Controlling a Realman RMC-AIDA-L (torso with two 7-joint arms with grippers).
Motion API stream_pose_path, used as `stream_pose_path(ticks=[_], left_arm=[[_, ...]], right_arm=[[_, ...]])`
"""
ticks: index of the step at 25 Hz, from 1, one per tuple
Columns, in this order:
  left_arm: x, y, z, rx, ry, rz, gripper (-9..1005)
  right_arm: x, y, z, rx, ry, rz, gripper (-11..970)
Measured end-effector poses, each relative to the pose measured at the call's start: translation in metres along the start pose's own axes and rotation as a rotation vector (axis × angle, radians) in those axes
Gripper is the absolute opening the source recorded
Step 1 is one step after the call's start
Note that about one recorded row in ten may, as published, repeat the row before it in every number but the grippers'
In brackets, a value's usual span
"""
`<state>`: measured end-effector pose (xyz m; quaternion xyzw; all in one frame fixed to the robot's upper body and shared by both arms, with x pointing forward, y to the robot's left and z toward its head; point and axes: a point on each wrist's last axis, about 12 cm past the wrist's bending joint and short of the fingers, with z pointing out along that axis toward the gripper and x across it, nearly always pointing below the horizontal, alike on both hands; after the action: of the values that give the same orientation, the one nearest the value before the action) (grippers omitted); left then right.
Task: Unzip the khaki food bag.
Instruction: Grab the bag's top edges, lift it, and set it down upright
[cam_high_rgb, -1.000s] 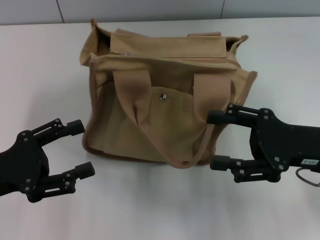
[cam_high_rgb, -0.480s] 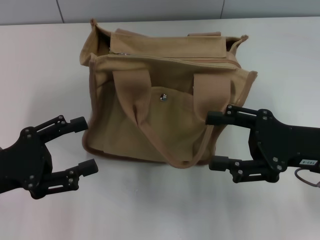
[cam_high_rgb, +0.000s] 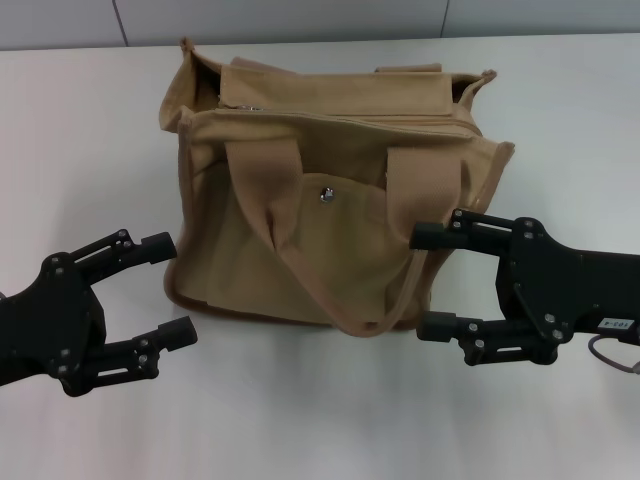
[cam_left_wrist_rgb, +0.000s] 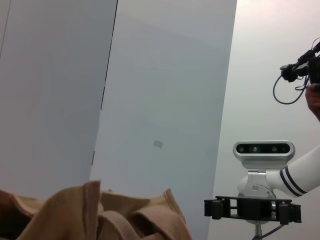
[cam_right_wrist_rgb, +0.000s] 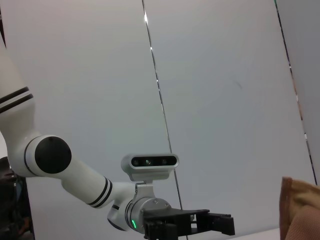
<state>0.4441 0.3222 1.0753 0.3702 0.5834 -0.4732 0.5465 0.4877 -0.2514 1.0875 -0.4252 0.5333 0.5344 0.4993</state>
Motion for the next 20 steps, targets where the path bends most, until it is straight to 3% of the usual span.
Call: stream_pose_path(ticks=[20], left_arm=[[-0.0006,0.0019,0.0036,0.004,-0.002,0.005,812]], right_arm=[[0.0005,0.0005,0.0016,-0.013,0.007,0.002,827]])
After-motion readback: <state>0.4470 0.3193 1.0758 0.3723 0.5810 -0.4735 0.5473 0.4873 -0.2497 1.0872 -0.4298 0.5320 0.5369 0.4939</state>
